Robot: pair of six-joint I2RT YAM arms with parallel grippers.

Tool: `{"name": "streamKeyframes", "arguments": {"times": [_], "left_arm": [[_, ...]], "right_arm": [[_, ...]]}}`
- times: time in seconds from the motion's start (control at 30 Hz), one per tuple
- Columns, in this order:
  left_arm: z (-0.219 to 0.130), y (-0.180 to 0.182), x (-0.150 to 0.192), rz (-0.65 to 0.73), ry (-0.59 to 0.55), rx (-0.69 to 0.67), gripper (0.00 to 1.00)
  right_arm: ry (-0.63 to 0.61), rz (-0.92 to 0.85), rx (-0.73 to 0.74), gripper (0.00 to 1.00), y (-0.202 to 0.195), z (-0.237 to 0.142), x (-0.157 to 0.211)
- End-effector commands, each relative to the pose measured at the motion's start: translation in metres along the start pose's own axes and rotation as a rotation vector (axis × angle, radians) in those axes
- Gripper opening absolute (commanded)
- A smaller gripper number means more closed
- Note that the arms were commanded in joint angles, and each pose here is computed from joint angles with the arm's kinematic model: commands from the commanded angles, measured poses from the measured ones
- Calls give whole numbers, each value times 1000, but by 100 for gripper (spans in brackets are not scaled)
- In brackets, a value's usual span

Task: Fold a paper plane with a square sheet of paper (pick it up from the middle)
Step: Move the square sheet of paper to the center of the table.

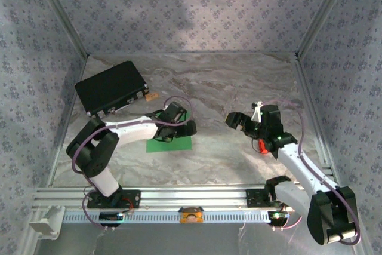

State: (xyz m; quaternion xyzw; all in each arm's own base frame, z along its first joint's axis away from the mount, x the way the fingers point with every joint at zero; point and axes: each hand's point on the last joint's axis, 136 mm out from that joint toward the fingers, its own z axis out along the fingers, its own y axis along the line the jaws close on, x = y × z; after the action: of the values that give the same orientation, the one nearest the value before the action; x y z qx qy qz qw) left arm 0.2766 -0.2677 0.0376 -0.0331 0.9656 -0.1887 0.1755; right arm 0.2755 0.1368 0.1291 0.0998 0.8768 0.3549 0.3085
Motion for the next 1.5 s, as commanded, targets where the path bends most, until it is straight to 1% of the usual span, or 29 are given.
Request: {"name": "streamKeyframes", "arguments": {"times": [0.0, 0.07, 0.23, 0.4, 0.5, 0.6, 0.7, 0.77, 0.83, 0.97, 1.03, 1.13, 1.27, 1.47], "left_arm": [[-2, 5, -3, 1, 7, -27, 100], [2, 6, 1, 1, 31, -32, 100], [18, -5, 19, 3, 97, 6, 100], [24, -27, 37, 18, 134, 52, 99], [15, -40, 34, 44, 109, 72, 99], [-2, -42, 20, 59, 46, 68, 100], [-26, -46, 4, 107, -27, 61, 100], [-38, -43, -6, 141, -71, 45, 100], [-43, -31, -13, 138, -94, 27, 100], [-38, -7, -16, 48, -58, 49, 100], [-36, -7, -15, 16, -44, 89, 100], [-31, -3, -13, 5, -33, 85, 100], [-18, 0, -4, -10, 11, 77, 100], [-1, -3, 8, -28, 72, 100, 100]], "right_arm": [[18, 6, -24, 99, 5, 3, 3], [21, 5, -18, 99, 4, 4, 4], [13, 10, 1, 99, 0, 5, 4], [1, 42, 75, 99, -15, 3, 4], [-10, 48, 80, 99, -17, 2, 4], [-21, 47, 61, 99, -13, 1, 1], [-23, 44, 10, 99, -4, 1, -1], [-15, 33, -38, 99, 5, 3, 0], [-10, 34, -53, 99, 8, 5, 0], [13, 29, -59, 99, 12, 9, 2], [29, 22, -69, 99, 16, 12, 3], [47, -5, -59, 99, 22, 16, 6], [57, -35, -42, 99, 25, 19, 9], [79, -31, -42, 99, 28, 20, 10]]}}
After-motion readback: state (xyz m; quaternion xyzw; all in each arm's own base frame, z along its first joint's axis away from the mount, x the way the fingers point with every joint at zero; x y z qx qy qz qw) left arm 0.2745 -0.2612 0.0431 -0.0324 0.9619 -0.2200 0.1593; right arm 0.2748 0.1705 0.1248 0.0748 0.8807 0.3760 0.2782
